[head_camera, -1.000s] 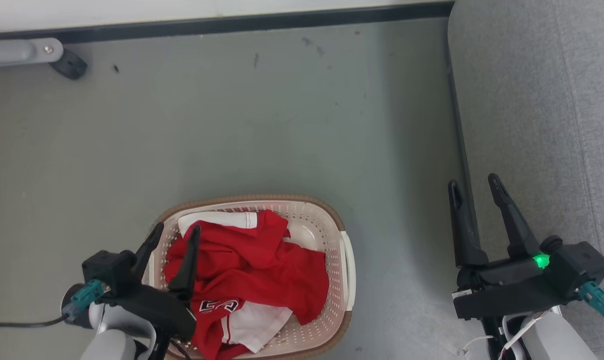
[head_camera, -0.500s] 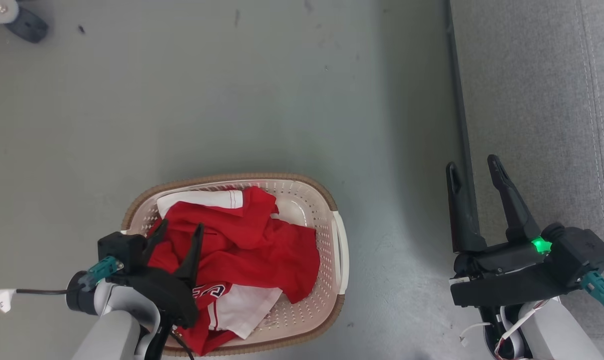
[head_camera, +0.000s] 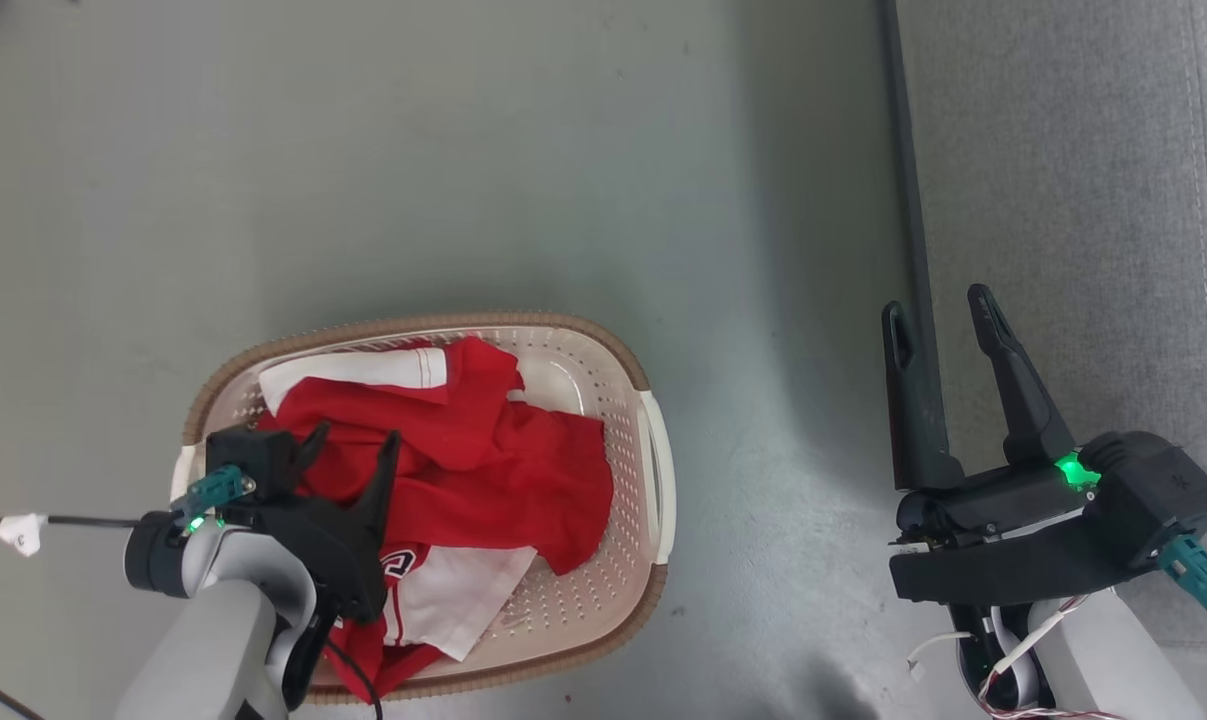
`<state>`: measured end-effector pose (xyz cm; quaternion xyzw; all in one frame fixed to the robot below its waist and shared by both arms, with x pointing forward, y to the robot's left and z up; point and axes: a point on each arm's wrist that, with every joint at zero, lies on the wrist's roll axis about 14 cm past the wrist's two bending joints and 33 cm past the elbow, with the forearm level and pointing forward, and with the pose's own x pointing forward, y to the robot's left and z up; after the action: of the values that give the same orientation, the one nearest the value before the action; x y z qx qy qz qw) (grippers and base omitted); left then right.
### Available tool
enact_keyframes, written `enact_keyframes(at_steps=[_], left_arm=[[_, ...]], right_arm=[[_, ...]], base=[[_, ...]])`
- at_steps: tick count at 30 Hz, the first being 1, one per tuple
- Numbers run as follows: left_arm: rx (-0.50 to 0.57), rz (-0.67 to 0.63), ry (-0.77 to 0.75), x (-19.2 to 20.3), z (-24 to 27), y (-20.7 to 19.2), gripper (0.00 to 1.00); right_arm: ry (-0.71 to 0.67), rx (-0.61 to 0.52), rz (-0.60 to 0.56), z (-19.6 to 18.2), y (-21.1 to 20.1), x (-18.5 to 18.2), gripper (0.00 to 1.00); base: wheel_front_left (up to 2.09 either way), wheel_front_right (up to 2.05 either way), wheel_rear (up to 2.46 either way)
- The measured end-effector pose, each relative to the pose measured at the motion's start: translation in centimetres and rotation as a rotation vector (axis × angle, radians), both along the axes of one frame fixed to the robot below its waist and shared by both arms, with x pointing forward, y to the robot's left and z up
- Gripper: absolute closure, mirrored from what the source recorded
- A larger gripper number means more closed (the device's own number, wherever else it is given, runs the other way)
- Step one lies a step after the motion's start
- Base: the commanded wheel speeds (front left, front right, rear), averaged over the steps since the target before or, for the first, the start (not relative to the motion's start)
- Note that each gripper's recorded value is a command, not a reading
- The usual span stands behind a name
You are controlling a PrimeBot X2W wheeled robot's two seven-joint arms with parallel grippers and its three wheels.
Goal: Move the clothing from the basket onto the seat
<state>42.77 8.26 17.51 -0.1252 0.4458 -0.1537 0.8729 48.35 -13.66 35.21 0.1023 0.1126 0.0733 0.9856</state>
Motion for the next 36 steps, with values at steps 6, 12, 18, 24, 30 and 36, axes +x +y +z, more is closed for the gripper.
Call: enact_keyframes(at_steps=[6, 12, 18, 24, 30, 36], left_arm=[[0.025, -0.036, 0.067, -0.6, -2.1, -0.1, 0.0], [0.039, -0.061, 0.129, -1.2, -4.0, -0.4, 0.0], [0.049, -0.079, 0.183, -1.7, -5.6, -0.6, 0.0], [0.089, -0.085, 0.264, -3.1, -7.4, -0.2, 0.0], [0.103, -0.137, 0.282, -3.8, -7.8, -0.7, 0.0], [0.128, -0.22, 0.297, -3.9, -8.0, -1.4, 0.57]], right_arm=[[0.002, -0.001, -0.001, -0.6, 0.1, 0.3, 0.0], [0.022, -0.007, -0.003, -1.5, -0.1, 0.2, 0.0], [0.042, -0.014, -0.009, -2.4, -0.3, -0.1, 0.0], [0.06, -0.019, -0.022, -3.1, -0.8, -0.3, 0.0], [0.066, -0.021, -0.026, -3.4, -0.8, -0.4, 0.0], [0.068, -0.019, -0.026, -3.5, -0.7, -0.4, 0.0]], base=[[0.0, 0.0, 0.0], [0.0, 0.0, 0.0], [0.0, 0.0, 0.0], [0.0, 0.0, 0.0], [0.0, 0.0, 0.0], [0.0, 0.0, 0.0]])
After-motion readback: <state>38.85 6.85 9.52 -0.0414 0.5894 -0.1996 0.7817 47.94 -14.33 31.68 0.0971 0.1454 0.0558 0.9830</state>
